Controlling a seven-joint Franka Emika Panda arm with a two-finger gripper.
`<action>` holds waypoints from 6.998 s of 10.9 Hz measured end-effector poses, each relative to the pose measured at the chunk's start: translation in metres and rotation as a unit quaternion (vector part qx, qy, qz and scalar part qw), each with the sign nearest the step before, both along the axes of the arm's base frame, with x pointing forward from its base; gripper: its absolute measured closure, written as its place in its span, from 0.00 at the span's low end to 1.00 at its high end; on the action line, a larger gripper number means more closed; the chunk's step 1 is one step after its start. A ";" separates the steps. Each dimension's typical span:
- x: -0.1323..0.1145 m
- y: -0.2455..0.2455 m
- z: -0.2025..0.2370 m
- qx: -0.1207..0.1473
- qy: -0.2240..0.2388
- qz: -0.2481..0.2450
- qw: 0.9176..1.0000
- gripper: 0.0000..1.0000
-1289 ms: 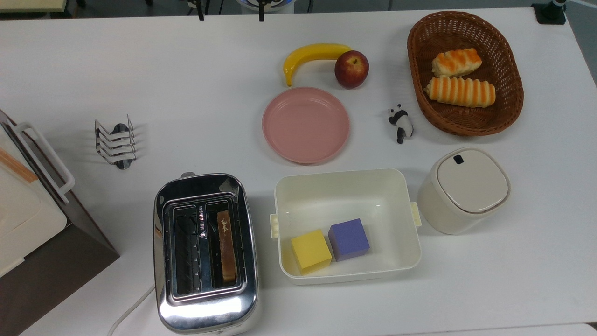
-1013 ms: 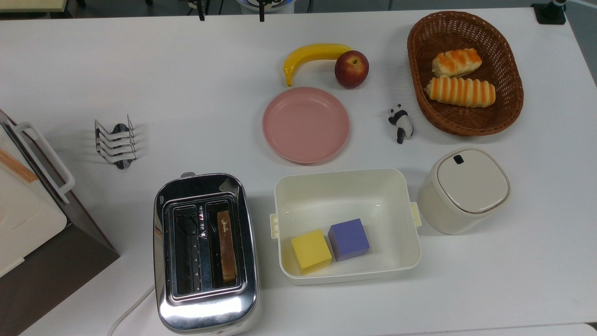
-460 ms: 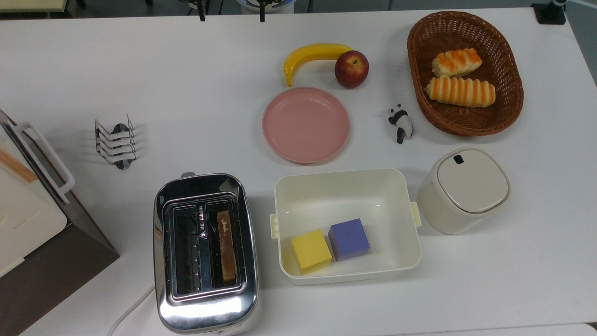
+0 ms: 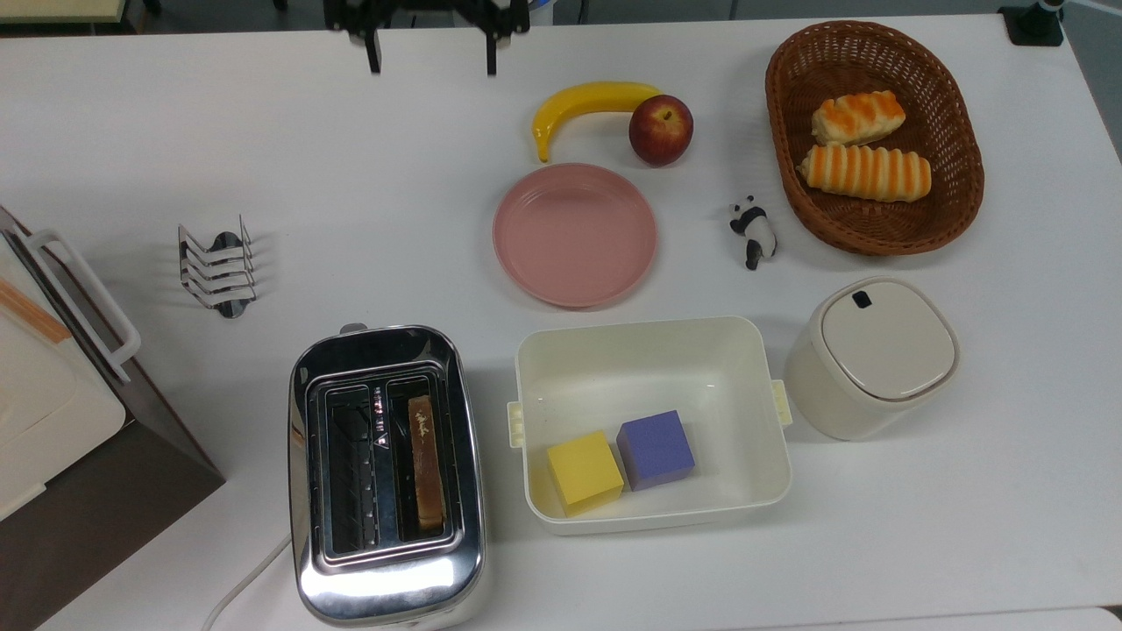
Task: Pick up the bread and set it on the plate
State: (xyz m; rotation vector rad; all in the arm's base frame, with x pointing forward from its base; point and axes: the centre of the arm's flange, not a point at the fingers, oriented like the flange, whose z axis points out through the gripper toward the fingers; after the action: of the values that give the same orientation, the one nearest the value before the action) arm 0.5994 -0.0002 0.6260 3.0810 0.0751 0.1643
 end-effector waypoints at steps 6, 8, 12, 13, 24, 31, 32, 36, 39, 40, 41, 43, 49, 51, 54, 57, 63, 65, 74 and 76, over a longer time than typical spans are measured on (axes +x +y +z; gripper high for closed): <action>0.066 -0.003 -0.050 0.006 -0.103 0.006 0.995 0.00; 0.090 -0.004 -0.076 0.009 -0.146 0.009 0.989 0.00; 0.127 -0.009 -0.119 0.013 -0.230 0.010 0.973 0.00; 0.132 -0.009 -0.126 0.014 -0.240 0.011 0.971 0.04; 0.156 -0.010 -0.149 -0.010 -0.294 0.033 0.955 0.91; 0.128 -0.007 -0.012 -0.018 -0.389 0.033 0.920 0.91; 0.120 -0.006 0.007 -0.018 -0.401 0.034 0.915 0.91; 0.100 0.002 0.016 0.008 -0.312 0.019 0.950 0.91; 0.071 0.019 0.020 0.054 -0.205 0.012 0.977 0.91; 0.062 0.030 0.018 0.060 -0.170 0.020 0.983 0.91; 0.054 0.041 0.014 0.062 -0.136 0.029 0.988 0.91; 0.042 0.054 -0.002 0.061 -0.066 0.040 0.995 0.91; 0.016 0.095 -0.074 0.052 0.120 0.155 0.979 0.91; 0.023 0.111 -0.110 0.053 0.154 0.173 0.971 0.91; 0.028 0.130 -0.153 0.055 0.193 0.189 0.961 0.90; 0.019 0.134 -0.158 0.055 0.226 0.208 0.950 0.88; 0.034 0.115 -0.210 -0.003 0.250 0.203 0.947 0.00; 0.047 0.093 -0.212 -0.014 0.226 0.188 0.956 0.00; 0.056 0.029 -0.097 -0.072 0.090 0.067 0.991 0.00; 0.044 0.024 -0.065 -0.070 0.059 -0.004 0.996 0.00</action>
State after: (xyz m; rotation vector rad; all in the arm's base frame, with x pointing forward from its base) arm 0.6437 0.0242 0.5605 2.9470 0.0761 -0.0230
